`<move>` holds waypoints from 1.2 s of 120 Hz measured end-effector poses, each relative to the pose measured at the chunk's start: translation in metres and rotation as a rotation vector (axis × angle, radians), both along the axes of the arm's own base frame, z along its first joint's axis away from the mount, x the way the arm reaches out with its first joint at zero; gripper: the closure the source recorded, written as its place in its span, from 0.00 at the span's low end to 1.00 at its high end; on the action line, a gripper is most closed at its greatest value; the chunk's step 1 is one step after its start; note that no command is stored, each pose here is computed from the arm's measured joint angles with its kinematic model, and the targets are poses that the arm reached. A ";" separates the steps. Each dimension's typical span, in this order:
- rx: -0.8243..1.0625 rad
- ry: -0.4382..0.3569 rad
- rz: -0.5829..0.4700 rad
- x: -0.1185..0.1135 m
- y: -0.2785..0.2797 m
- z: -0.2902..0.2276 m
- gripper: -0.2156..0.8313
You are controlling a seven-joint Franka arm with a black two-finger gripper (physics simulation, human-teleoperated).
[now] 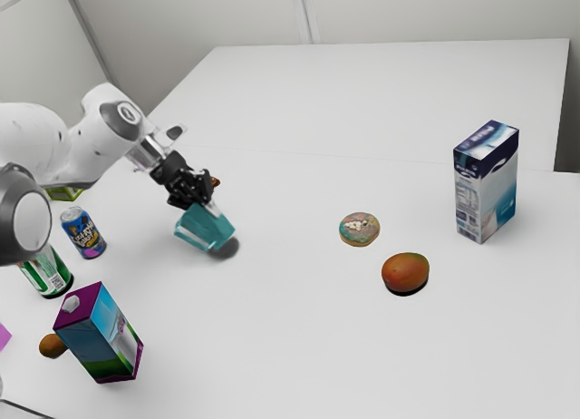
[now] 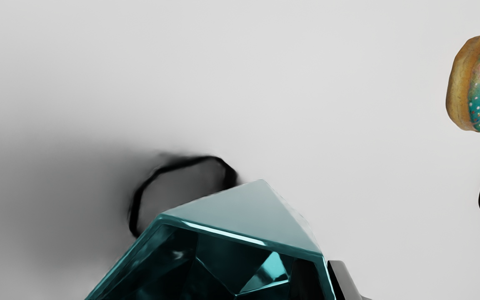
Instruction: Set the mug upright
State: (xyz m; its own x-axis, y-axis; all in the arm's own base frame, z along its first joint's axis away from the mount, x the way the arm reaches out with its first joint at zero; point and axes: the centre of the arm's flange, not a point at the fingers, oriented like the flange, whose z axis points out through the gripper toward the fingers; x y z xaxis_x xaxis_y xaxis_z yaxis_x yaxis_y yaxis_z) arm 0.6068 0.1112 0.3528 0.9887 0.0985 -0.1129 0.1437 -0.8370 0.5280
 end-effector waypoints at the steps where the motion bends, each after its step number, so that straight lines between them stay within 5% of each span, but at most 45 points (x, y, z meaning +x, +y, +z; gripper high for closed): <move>1: 0.011 -0.001 -0.004 -0.001 -0.003 0.001 0.95; 45: 0.358 0.020 -0.020 -0.016 -0.078 0.023 0.95; 92: 0.447 0.131 0.226 -0.053 -0.117 0.017 0.95; 144: 0.566 0.215 0.492 -0.054 -0.123 0.008 0.95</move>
